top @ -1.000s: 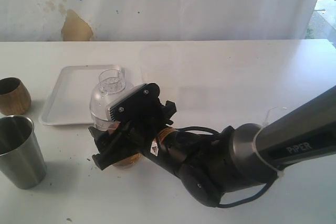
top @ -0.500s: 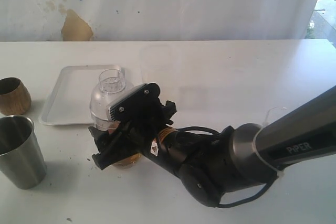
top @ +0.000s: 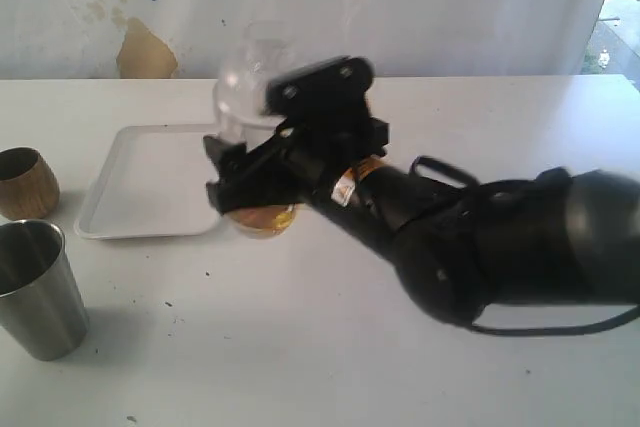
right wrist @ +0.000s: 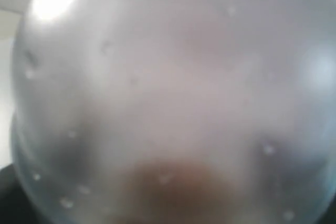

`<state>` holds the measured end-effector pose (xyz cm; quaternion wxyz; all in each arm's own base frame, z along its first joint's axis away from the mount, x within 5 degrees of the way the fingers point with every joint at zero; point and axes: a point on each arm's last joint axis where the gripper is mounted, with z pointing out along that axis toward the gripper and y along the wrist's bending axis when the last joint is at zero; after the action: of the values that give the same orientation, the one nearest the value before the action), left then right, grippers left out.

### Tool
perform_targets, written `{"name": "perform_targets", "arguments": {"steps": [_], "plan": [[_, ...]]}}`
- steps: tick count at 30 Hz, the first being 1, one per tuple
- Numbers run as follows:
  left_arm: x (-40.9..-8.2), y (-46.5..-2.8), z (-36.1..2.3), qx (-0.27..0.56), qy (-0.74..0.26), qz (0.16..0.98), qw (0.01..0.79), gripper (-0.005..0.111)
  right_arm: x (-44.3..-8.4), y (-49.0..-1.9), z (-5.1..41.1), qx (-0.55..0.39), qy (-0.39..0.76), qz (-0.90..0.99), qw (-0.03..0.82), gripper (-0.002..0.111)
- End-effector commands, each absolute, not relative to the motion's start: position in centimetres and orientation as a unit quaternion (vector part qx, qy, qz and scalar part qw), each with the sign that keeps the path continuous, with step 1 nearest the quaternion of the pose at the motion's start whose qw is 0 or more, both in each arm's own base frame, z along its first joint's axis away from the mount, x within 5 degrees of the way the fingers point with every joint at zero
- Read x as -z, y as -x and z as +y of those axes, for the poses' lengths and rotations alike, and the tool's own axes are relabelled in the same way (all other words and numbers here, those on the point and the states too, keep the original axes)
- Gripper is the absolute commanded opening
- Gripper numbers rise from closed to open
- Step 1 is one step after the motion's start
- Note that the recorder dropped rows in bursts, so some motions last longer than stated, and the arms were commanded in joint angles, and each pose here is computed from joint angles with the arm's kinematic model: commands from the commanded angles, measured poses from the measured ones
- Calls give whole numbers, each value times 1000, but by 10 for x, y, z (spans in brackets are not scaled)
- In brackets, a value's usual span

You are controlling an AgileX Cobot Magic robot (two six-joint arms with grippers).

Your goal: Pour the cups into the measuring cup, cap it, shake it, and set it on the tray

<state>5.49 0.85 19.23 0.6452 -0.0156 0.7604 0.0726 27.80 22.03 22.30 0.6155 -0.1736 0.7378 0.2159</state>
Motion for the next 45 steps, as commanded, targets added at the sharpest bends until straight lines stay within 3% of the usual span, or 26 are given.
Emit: {"name": "perform_targets", "arguments": {"steps": [1,3,5,9,12,13,16,17,20,23,24,27,30,31,33,34,37,40,43,45], "plan": [[-192,-55,8,-71,16,758,648,1,-240,-258,239,-194,345,706,587,0],[-192,-55,8,-71,16,758,648,1,-242,-278,217,-145,233,754,597,0],[-192,-55,8,-71,16,758,648,1,-246,-286,199,-160,110,775,601,0],[-192,-55,8,-71,16,758,648,1,-258,-251,233,-174,341,705,598,0],[-192,-55,8,-71,15,758,648,1,-259,-282,193,-168,104,768,609,0],[-192,-55,8,-71,15,758,648,1,-260,-282,190,-171,104,773,602,0],[-192,-55,8,-71,15,758,648,1,-265,-256,211,-158,286,742,586,0],[-192,-55,8,-71,15,758,648,1,-266,-258,206,-148,265,732,610,0],[-192,-55,8,-71,15,758,648,1,-265,-278,167,-155,63,765,622,0],[-192,-55,8,-71,15,758,648,1,-268,-254,193,-155,264,740,598,0],[-192,-55,8,-71,15,758,648,1,-268,-252,193,-153,265,732,608,0],[-192,-55,8,-71,15,758,648,1,-265,-270,160,-152,67,765,622,0],[-192,-55,8,-71,15,758,648,1,-268,-244,189,-154,269,736,602,0],[-192,-55,8,-71,15,758,648,1,-268,-241,191,-151,268,725,616,0],[-192,-55,8,-71,15,758,648,1,-271,-255,168,-151,113,745,639,0],[-192,-55,8,-71,15,758,648,1,-272,-257,164,-157,91,753,632,0],[-192,-55,8,-71,15,758,648,1,-277,-238,185,-139,272,719,625,0],[-192,-55,8,-71,15,757,649,1,-276,-251,160,-121,149,747,637,0],[-192,-55,8,-71,15,757,649,1,-277,-247,160,-110,207,742,628,0],[-192,-55,8,-71,15,757,649,1,-276,-250,154,-106,182,746,632,0]]}}
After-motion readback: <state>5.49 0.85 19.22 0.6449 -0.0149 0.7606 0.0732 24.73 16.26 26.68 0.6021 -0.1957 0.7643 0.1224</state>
